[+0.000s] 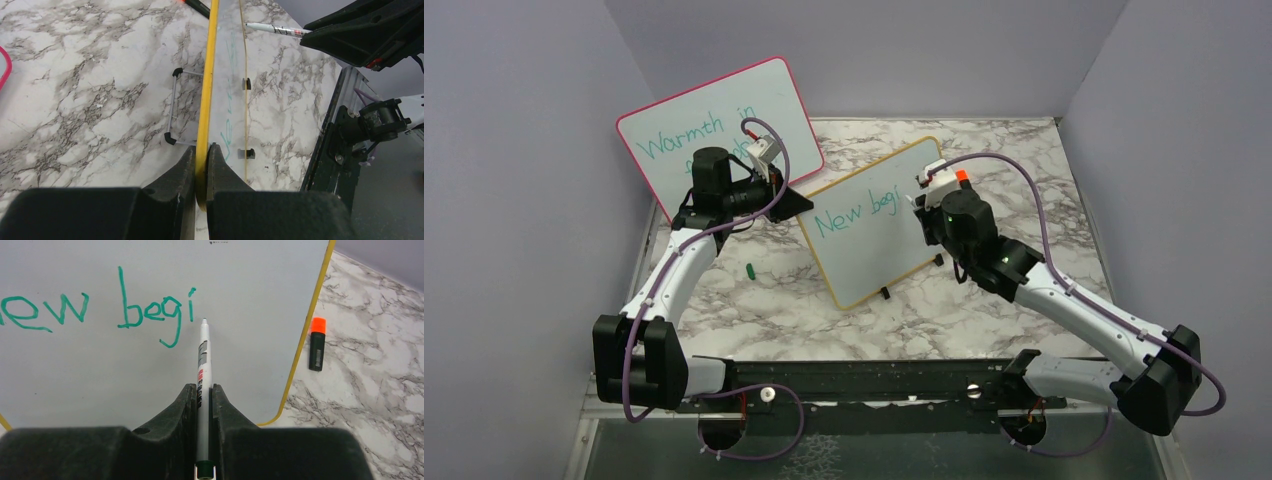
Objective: Write a sentence on the whiteboard
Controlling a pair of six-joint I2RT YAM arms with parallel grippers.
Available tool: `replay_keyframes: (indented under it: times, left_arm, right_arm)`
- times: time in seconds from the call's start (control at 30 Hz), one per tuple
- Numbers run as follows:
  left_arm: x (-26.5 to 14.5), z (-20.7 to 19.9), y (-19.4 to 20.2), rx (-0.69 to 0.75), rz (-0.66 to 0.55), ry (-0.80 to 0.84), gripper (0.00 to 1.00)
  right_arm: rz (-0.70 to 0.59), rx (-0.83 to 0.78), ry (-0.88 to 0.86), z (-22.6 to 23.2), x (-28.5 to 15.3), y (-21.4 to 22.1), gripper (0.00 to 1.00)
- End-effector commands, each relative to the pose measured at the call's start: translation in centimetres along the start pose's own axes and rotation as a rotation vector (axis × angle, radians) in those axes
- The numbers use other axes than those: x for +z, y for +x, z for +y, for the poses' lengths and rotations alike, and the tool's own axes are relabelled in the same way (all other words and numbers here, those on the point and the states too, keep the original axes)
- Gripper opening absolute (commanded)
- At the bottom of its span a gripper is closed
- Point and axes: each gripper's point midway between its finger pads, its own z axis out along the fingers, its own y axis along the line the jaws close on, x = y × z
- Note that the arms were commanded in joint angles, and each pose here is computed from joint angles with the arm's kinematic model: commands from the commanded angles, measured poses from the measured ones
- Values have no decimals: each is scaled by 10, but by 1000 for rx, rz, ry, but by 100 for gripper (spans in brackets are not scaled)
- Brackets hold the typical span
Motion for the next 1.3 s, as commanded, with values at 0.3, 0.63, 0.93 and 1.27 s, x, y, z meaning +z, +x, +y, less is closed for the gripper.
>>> replay_keyframes:
  times: [0.3, 0.63, 0.93, 1.27]
  left_arm:
    - [1, 22, 23, 3, 65, -86, 0]
    - [2, 21, 23, 2, 66, -81, 0]
    - [2, 22, 23, 4, 65, -82, 0]
    - [2, 22, 23, 4, 65, -82, 0]
  right_arm:
    - [-35, -8, -16, 3, 13, -9, 0]
    - [-60, -8, -18, 4, 17, -19, 0]
    - [-79, -2, 4, 1, 19, -27, 0]
    - [-46, -15, 7, 1, 23, -18, 0]
